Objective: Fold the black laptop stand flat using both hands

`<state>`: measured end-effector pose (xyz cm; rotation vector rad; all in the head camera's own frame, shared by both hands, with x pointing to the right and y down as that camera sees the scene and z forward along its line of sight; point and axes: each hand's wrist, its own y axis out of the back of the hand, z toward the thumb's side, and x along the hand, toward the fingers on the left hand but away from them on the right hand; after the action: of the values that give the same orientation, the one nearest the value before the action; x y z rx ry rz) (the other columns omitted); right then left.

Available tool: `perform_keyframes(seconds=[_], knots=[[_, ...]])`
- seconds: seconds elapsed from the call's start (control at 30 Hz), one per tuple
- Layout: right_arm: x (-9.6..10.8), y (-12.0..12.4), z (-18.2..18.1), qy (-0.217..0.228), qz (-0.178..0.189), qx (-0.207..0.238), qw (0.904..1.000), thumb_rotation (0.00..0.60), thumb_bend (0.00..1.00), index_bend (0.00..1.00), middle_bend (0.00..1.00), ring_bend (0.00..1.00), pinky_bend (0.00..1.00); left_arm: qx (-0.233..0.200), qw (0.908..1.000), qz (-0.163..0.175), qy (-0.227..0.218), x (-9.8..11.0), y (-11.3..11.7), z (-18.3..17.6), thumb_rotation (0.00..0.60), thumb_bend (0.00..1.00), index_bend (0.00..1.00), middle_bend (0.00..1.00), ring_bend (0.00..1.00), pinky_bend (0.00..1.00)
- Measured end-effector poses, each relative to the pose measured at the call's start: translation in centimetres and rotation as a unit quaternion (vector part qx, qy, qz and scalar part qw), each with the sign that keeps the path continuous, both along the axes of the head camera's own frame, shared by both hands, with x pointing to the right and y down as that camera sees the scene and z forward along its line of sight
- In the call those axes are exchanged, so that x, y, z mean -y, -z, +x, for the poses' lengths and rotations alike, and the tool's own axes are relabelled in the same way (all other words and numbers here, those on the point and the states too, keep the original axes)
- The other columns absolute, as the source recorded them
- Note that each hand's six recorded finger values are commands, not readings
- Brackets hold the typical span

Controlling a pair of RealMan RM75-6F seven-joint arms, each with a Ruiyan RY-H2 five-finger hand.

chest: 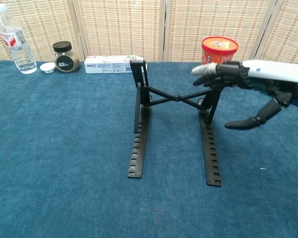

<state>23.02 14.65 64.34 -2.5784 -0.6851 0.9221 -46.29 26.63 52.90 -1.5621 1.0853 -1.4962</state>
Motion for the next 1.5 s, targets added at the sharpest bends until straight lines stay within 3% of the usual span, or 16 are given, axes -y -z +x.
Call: perform_keyframes(seconds=[0.2,0.5,0.87,1.17,1.5], knots=[[3.0,0.2,-0.9,-0.023,0.016,0.008,0.9996,0.6,0.18,0.0,0.13,0.05,0.08,0.0,1.0,-0.003,0.0,-0.2,0.0,0.0,0.6,0.17,0.29,0.19,0.11,0.07],[6.2,-0.7,-1.2,-0.052,0.012,-0.003,0.9985,0.6,0.18,0.0,0.14,0.05,0.08,0.0,1.0,-0.008,0.003,-0.6,0.0,-0.2,0.6,0.17,0.29,0.19,0.11,0.07],[8.5,-2.3,-0.6,-0.08,0.006,-0.029,0.9964,0.6,0.18,0.0,0.14,0.05,0.08,0.002,0.9999,-0.01,0.008,-0.8,-0.1,-0.5,0.6,0.17,0.29,0.19,0.11,0.07],[8.0,-1.7,-0.8,-0.071,0.003,-0.018,0.9973,0.6,0.18,0.0,0.14,0.05,0.08,0.002,0.9999,-0.011,0.008,-0.7,-0.3,-0.5,0.6,0.17,0.29,0.19,0.11,0.07],[4.8,-0.7,-0.4,-0.029,-0.02,-0.013,0.9993,0.6,0.18,0.0,0.16,0.05,0.08,0.002,0.9998,-0.013,0.011,-0.9,-0.4,-0.7,0.6,0.17,0.29,0.19,0.11,0.07]])
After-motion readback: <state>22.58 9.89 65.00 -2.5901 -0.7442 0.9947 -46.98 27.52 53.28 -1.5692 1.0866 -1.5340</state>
